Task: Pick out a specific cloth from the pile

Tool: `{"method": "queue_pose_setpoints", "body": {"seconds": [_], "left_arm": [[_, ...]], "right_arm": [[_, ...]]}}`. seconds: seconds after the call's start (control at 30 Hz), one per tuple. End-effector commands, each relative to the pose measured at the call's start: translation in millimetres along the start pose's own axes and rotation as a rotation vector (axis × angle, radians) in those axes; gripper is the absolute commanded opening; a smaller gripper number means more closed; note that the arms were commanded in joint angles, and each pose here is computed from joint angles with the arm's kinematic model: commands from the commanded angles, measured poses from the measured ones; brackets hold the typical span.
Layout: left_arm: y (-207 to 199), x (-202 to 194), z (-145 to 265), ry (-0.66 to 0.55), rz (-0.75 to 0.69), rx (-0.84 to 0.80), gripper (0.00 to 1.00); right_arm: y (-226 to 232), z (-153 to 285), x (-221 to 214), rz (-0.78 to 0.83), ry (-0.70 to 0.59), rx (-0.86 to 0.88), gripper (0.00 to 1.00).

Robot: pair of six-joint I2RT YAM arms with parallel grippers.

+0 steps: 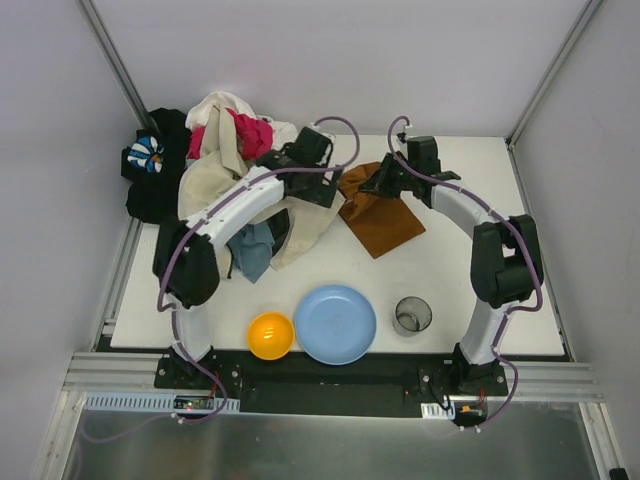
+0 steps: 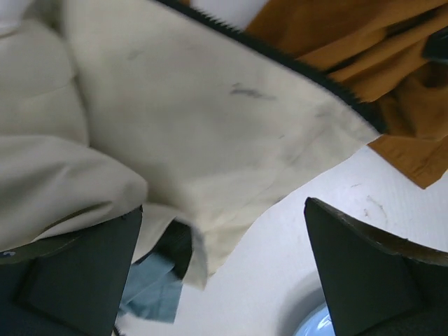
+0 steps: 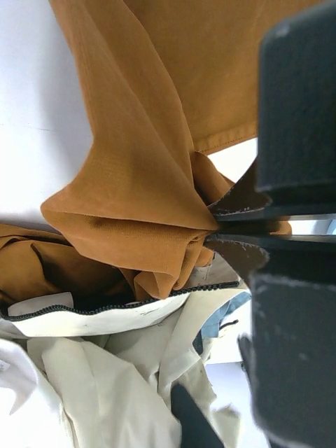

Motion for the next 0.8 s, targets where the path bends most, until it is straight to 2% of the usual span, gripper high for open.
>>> {"method": "queue_pose_setpoints", "body": {"seconds": [0.0, 0.2, 0.3, 0.37, 0.4, 0.5, 0.57, 0.67, 0.7, 0.77], "left_arm": [[-36, 22, -27, -0.034, -0.098, -0.008, 0.99], [-68, 30, -56, -0.027, -0.145, -0.02, 0.99], [-71, 28, -64, -0.017, -0.151, 0.016, 0.99], [-66, 22, -71, 0.005, -0.15, 0.072, 0.95], [-64, 20, -72, 0.01, -0.151, 0.105, 0.9], [-56, 13, -83, 0.035, -0.155, 0.183, 0.65], [-51, 13, -87, 0.042, -0.151, 0.186, 0.38], [-39, 16, -85, 0.034, -0.144, 0.191, 0.06], [-34, 16, -82, 0.032, -0.143, 0.197, 0.0], [-23, 18, -71, 0.016, -0.137, 0.218, 0.0]], "right_arm": [[8, 9, 3, 0.035, -0.003, 0.058, 0.01], [6, 8, 1, 0.031, 0.011, 0.063, 0.01], [3, 8, 2, 0.027, 0.015, 0.061, 0.01], [2, 9, 2, 0.024, 0.017, 0.06, 0.01], [1, 9, 1, 0.023, 0.02, 0.061, 0.01], [0, 10, 2, 0.023, 0.019, 0.063, 0.01], [1, 11, 2, 0.021, 0.017, 0.065, 0.01], [1, 12, 2, 0.022, 0.016, 0.065, 0.01], [0, 13, 3, 0.022, 0.013, 0.064, 0.01], [-1, 14, 4, 0.021, 0.012, 0.064, 0.01]]}}
Point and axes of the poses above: each gripper's point midway between its finger pads, its own z axis back along the fingers, its own y axis along the line the jaws close on, x = y × z, the point moved 9 cm from there along z, back along the fingers, and after that the axes turned 11 degrees about -z, right-handed, at the moved point
